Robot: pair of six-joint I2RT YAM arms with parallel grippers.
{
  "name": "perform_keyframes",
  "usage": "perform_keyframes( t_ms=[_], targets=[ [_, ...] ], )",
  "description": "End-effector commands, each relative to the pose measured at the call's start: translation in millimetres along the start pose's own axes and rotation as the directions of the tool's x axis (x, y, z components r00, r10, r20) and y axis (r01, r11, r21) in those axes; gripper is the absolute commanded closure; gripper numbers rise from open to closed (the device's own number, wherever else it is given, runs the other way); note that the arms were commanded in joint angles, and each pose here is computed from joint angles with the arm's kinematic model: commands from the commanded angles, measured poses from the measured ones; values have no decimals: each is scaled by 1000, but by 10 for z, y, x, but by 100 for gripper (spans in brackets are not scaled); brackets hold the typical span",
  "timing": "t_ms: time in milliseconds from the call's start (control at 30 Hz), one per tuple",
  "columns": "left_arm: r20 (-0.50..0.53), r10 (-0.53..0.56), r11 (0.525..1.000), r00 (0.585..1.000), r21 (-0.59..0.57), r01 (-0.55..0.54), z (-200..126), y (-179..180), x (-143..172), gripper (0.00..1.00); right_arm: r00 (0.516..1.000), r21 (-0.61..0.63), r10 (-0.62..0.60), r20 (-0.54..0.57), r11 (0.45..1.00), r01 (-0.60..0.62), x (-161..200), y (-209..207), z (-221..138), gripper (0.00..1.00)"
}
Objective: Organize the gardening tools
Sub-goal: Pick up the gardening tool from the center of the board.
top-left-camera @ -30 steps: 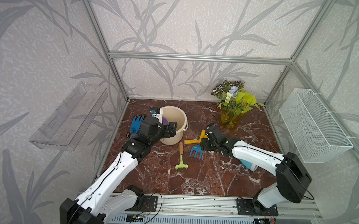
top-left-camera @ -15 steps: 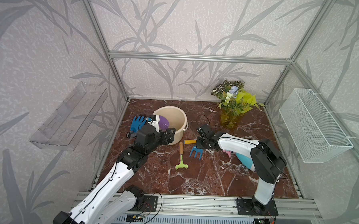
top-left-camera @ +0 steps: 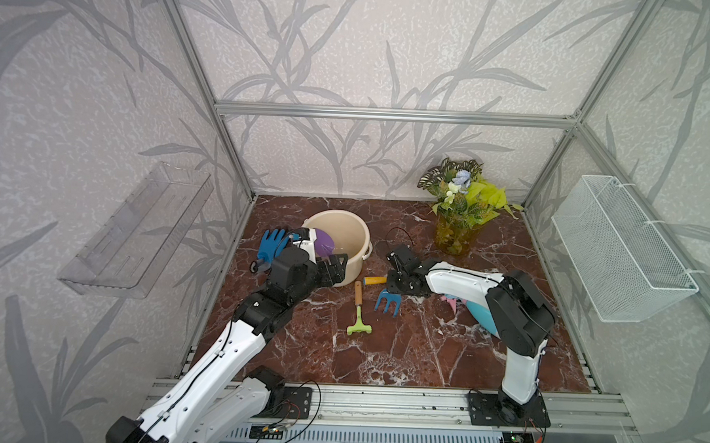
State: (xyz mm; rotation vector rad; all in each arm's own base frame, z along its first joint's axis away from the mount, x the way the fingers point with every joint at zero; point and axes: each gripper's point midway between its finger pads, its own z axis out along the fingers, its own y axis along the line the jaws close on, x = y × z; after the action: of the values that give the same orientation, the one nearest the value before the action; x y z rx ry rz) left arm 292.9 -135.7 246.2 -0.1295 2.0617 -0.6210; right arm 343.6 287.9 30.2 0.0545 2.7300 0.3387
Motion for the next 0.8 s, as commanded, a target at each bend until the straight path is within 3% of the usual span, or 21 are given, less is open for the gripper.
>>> perform_keyframes(
  t_ms=[0,300,533,767],
  targets=[
    [-4,-5,1000,1000,13,5,14,-18,21,14,1000,15,14,-11,1000,-14,-37,-14,51,68],
    [-2,-11,1000,1000,10,11,13,-12,18,14,1000,6,14,-28,1000,-14,-15,-15,73,89],
    [3,-8,1000,1000,16,8,19,-39,-18,15,1000,-17,1,-7,1000,-1,-41,-1,-86,96],
    [13,19,1000,1000,4,-19,14,-62,-101,19,999,-86,-33,42,996,36,-13,-15,-501,98]
  ],
)
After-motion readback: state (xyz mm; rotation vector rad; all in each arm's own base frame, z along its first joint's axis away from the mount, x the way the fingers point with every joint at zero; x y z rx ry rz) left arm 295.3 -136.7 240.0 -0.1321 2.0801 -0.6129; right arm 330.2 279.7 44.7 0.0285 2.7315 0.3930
